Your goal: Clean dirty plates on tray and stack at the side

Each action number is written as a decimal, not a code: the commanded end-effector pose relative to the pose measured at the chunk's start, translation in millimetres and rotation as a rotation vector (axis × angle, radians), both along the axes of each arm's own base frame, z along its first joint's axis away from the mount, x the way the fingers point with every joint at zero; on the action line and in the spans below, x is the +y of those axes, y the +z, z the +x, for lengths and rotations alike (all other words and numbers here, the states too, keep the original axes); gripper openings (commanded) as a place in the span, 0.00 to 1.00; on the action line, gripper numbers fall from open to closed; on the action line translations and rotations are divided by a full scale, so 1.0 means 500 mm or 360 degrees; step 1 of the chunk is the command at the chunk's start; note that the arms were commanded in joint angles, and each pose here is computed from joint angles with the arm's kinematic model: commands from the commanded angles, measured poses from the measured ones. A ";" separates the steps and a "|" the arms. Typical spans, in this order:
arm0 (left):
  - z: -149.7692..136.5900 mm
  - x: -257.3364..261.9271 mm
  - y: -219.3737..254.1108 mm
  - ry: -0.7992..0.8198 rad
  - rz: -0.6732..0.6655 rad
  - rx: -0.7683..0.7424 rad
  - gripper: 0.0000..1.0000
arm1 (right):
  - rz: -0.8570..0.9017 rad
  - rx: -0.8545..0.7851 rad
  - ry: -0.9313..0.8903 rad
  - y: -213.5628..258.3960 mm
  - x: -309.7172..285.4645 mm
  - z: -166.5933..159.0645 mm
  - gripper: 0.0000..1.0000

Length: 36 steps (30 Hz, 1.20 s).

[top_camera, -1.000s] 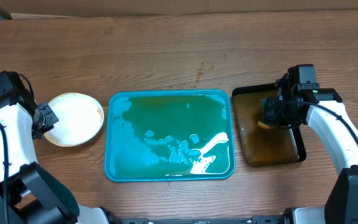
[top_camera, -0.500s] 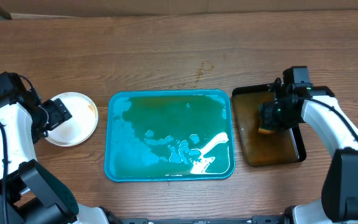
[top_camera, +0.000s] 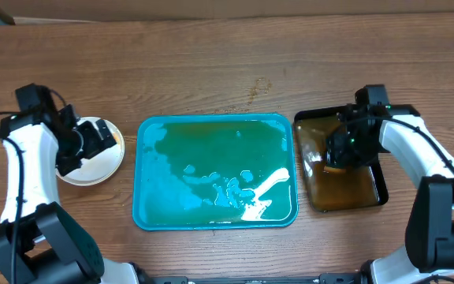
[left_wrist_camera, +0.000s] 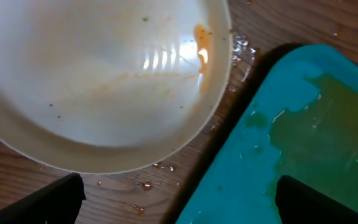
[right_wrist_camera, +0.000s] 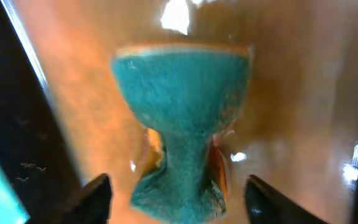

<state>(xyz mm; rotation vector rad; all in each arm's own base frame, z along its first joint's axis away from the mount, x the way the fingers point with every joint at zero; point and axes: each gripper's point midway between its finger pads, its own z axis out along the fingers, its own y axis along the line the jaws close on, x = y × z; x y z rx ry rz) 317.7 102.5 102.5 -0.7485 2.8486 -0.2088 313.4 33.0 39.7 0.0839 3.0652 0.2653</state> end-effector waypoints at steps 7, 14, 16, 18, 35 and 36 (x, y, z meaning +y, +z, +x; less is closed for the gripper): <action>0.031 -0.162 0.098 -0.0606 0.0024 -0.0302 1.00 | 0.0161 -0.0441 0.0195 0.177 0.065 0.066 0.76; -0.034 -0.255 0.083 -0.0772 -0.0123 -0.0097 1.00 | 0.0162 -0.0289 0.0105 0.166 0.097 0.026 1.00; -0.058 -0.266 0.083 -0.0775 -0.0193 -0.0037 1.00 | 0.0171 -0.0283 0.0067 0.172 0.097 0.021 1.00; -0.079 -0.267 0.085 -0.0772 -0.0203 0.0014 1.00 | 0.0170 -0.0310 0.0068 0.186 0.096 0.016 1.00; -0.187 -0.277 0.220 -0.0752 0.0089 -0.0977 1.00 | 0.0125 -0.1136 0.0049 0.373 0.050 -0.142 1.00; -0.193 -0.277 0.233 -0.0753 0.0113 -0.1036 1.00 | 0.0130 -0.1177 0.0049 0.382 0.048 -0.152 1.00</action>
